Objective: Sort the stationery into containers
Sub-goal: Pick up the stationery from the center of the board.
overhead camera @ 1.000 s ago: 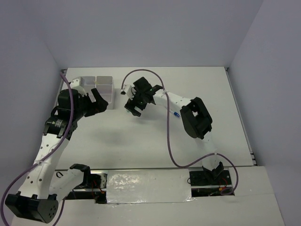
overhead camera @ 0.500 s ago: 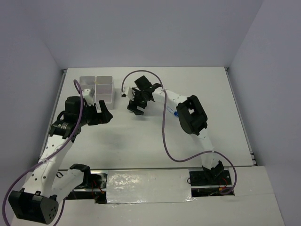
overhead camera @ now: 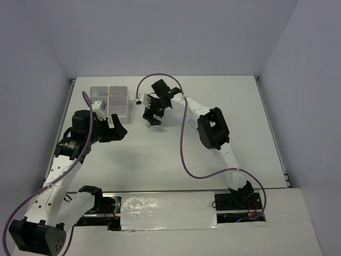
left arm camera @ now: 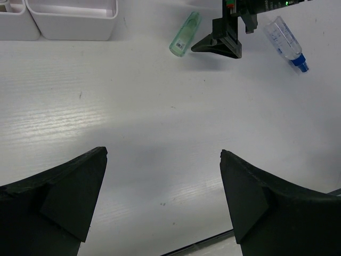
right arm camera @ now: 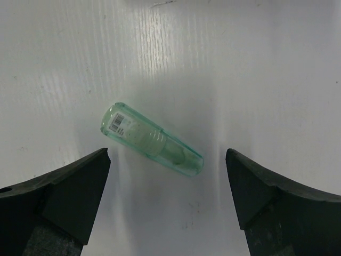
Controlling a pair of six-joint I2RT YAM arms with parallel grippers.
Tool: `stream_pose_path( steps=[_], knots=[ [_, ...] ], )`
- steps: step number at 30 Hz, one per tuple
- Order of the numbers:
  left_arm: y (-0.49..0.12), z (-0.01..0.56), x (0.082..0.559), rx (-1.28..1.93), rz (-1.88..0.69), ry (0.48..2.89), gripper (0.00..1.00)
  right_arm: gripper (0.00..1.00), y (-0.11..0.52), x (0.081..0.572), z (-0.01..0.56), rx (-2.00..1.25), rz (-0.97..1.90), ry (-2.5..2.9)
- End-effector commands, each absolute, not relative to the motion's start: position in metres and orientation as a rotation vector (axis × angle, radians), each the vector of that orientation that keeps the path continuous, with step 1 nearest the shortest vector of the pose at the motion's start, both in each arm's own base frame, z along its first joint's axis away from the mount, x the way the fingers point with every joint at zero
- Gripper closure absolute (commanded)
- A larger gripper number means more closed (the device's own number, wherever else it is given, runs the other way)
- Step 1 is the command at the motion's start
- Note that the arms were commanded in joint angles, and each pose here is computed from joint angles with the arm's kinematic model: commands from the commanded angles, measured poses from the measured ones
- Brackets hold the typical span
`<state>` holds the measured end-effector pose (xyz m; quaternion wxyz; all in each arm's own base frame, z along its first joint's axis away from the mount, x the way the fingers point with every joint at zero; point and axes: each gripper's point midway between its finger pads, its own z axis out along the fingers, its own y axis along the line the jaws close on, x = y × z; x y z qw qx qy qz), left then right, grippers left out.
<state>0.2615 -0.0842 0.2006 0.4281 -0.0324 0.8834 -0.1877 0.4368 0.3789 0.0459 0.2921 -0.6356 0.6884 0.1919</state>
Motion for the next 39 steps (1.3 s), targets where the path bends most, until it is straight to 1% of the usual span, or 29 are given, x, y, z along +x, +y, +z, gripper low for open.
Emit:
stream_pose_path(
  steps=[1, 6, 10, 11, 13, 15, 16, 18, 19, 20, 21, 27, 28, 30, 32, 33, 34, 35, 39],
  knots=[
    [-0.087, 0.212, 0.266, -0.029, -0.482, 2.153, 0.01, 0.04, 0.385, 0.431, 0.046, -1.749, 0.587, 1.848],
    [-0.088, 0.213, 0.267, -0.023, -0.490, 2.151, 0.01, 0.02, 0.383, 0.440, 0.043, -1.718, 0.539, 1.880],
    [-0.088, 0.212, 0.267, -0.022, -0.493, 2.155, 0.01, 0.02, 0.374, 0.440, 0.028, -1.724, 0.497, 1.950],
    [-0.088, 0.213, 0.267, -0.021, -0.493, 2.150, 0.01, 0.03, 0.369, 0.439, 0.022, -1.732, 0.473, 1.981],
    [-0.089, 0.214, 0.266, -0.019, -0.497, 2.147, 0.01, 0.07, 0.368, 0.433, 0.019, -1.737, 0.486, 1.998],
    [-0.089, 0.214, 0.266, -0.018, -0.501, 2.147, 0.01, 0.13, 0.370, 0.425, 0.016, -1.777, 0.469, 1.986],
    [-0.089, 0.214, 0.266, -0.018, -0.503, 2.148, 0.01, 0.19, 0.372, 0.419, 0.015, -1.799, 0.480, 1.982],
    [-0.089, 0.214, 0.266, -0.017, -0.502, 2.145, 0.01, 0.27, 0.377, 0.407, 0.012, -1.826, 0.499, 1.991],
    [-0.089, 0.214, 0.266, -0.017, -0.502, 2.145, 0.01, 0.39, 0.380, 0.403, 0.011, -1.830, 0.502, 1.997],
    [-0.089, 0.215, 0.266, -0.017, -0.502, 2.142, 0.01, 0.47, 0.381, 0.399, 0.009, -1.827, 0.500, 2.007],
    [-0.088, 0.216, 0.265, -0.018, -0.501, 2.139, 0.01, 0.50, 0.382, 0.395, 0.008, -1.827, 0.499, 2.013],
    [-0.089, 0.216, 0.265, -0.015, -0.506, 2.136, 0.01, 0.52, 0.387, 0.367, 0.013, -1.735, 0.574, 2.030],
    [-0.089, 0.217, 0.265, -0.017, -0.506, 2.133, 0.01, 0.51, 0.383, 0.358, 0.007, -1.732, 0.594, 2.059],
    [-0.089, 0.217, 0.264, -0.017, -0.506, 2.133, 0.01, 0.50, 0.388, 0.346, 0.016, -1.714, 0.646, 2.056],
    [-0.089, 0.218, 0.264, -0.017, -0.507, 2.128, 0.01, 0.41, 0.388, 0.328, 0.016, -1.727, 0.651, 2.059],
    [-0.088, 0.218, 0.264, -0.018, -0.505, 2.127, 0.01, 0.32, 0.393, 0.331, 0.018, -1.712, 0.625, 2.022],
    [-0.089, 0.219, 0.264, -0.018, -0.508, 2.124, 0.01, 0.27, 0.388, 0.323, 0.009, -1.722, 0.600, 2.029],
    [-0.089, 0.218, 0.263, -0.017, -0.510, 2.124, 0.01, 0.25, 0.397, 0.333, 0.022, -1.683, 0.570, 1.955],
    [-0.090, 0.219, 0.263, -0.011, -0.515, 2.121, 0.01, 0.22, 0.404, 0.345, 0.023, -1.677, 0.493, 1.915]
  ],
)
